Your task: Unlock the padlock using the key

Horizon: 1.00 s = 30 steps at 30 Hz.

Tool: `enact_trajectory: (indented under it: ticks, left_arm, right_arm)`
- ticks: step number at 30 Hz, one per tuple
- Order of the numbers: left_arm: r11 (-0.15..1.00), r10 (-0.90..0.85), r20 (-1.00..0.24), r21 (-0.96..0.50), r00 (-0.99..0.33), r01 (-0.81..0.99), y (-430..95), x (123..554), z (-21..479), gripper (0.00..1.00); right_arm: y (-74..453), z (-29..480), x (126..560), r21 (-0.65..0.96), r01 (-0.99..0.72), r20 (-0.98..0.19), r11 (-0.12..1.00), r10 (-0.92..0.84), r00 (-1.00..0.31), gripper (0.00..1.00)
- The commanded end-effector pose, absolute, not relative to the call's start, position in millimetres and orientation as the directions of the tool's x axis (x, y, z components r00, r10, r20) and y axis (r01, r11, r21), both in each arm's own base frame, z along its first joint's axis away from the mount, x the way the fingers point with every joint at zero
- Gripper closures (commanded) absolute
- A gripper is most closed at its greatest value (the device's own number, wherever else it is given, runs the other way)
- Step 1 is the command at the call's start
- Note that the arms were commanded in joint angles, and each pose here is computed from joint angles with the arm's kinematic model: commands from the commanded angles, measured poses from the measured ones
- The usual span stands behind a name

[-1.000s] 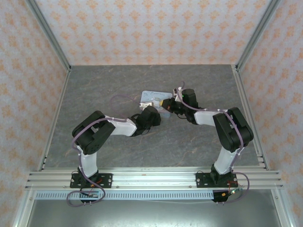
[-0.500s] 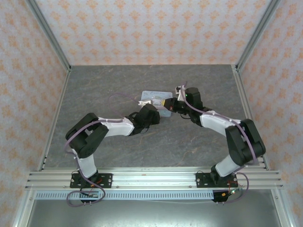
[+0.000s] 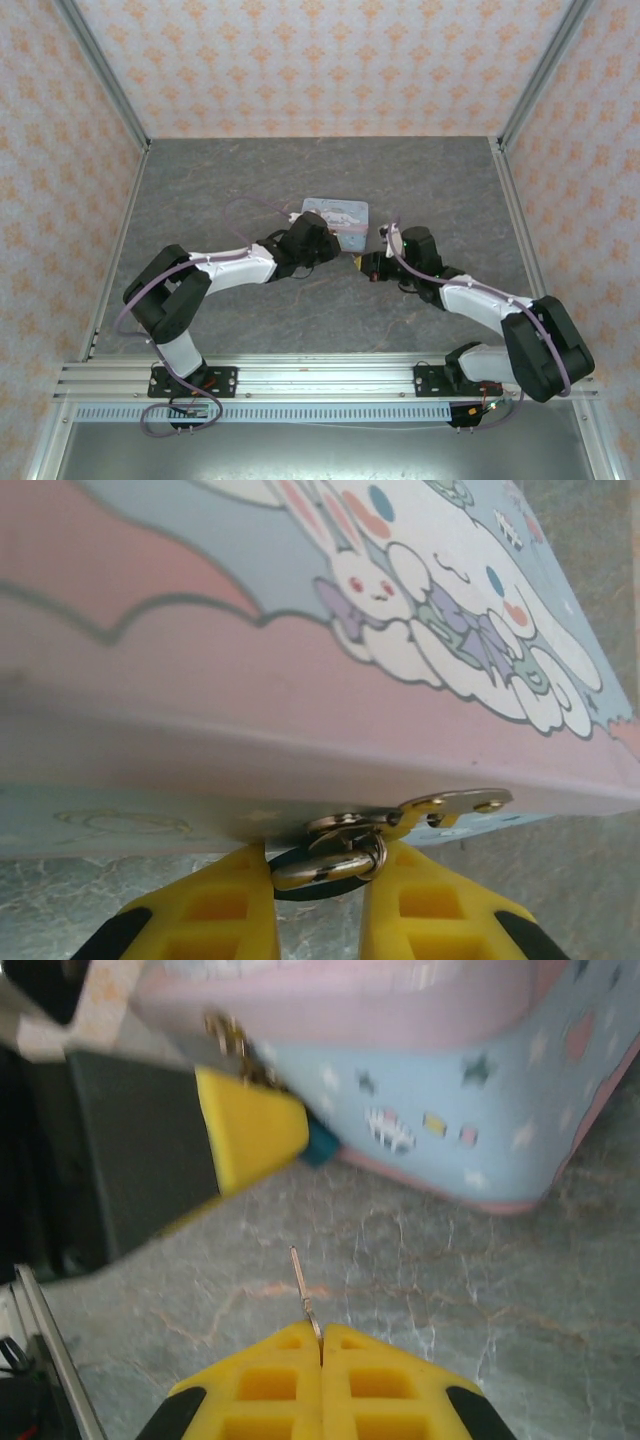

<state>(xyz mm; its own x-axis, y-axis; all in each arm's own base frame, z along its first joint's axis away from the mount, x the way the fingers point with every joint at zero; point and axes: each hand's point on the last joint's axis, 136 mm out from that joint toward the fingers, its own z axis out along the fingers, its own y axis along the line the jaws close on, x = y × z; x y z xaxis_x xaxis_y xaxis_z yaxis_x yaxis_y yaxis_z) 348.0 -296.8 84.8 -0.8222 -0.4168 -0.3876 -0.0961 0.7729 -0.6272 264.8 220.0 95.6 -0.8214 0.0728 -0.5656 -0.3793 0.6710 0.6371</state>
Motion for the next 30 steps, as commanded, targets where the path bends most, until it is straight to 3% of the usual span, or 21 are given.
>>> enact_trajectory:
  ticks: [1, 20, 30]
  left_arm:
    - [0.684, -0.496, -0.326, -0.718, -0.805, -0.130, -302, 354, 121, 0.91]
    - [0.558, -0.556, -0.192, -0.807, -0.809, -0.192, -313, 348, 134, 0.92]
    - [0.565, -0.550, -0.191, -0.802, -0.813, -0.194, -311, 344, 136, 0.92]
  right_arm:
    - [225, 97, 267, 0.573, -0.466, -0.656, 0.674, 0.036, -0.754, 1.00]
    - [236, 91, 284, 0.549, -0.506, -0.705, 0.665, 0.044, -0.708, 1.00]
    - [243, 96, 294, 0.545, -0.529, -0.718, 0.651, 0.036, -0.695, 1.00]
